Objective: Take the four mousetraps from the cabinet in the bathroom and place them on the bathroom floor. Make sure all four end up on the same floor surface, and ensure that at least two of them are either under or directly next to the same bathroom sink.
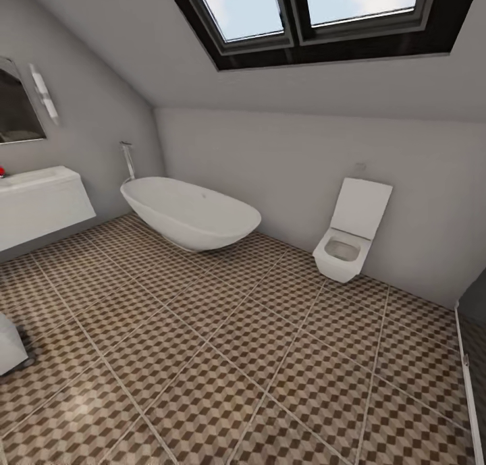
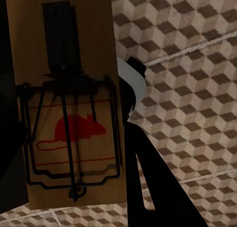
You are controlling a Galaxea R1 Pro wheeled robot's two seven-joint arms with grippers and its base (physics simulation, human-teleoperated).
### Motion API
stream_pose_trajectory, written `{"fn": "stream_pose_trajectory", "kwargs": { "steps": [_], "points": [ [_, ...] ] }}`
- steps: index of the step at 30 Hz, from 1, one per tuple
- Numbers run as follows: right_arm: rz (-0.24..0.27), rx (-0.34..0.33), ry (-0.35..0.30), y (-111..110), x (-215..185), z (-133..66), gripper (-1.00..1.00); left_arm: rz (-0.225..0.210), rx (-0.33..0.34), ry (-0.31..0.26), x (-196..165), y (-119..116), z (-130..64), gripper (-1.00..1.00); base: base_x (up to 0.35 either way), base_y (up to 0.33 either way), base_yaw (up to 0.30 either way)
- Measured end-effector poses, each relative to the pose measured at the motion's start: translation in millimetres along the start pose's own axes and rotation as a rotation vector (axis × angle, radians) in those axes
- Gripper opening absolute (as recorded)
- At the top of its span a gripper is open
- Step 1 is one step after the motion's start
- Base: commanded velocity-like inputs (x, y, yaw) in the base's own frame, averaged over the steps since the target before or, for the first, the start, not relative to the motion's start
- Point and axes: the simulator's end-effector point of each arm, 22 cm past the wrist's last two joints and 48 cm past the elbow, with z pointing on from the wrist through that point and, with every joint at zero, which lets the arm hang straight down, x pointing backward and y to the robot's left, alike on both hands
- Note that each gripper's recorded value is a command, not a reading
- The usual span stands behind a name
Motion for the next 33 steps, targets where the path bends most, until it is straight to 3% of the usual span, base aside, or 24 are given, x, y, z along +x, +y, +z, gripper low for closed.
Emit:
{"fn": "stream_pose_trajectory", "kwargs": {
  "steps": [25, 33],
  "points": [
    [-0.004, 0.000, -0.009, -0.2, -4.5, -1.1, -1.00, -0.003, 0.003, -0.009, -3.9, -0.5, -1.8, -1.00, 0.000, 0.000, 0.004],
    [-0.002, 0.006, -0.002, -3.1, -0.5, -1.5, -1.00, -0.003, 0.003, -0.009, -3.9, -0.5, -1.8, -1.00, 0.000, 0.000, 0.232]
  ]
}}
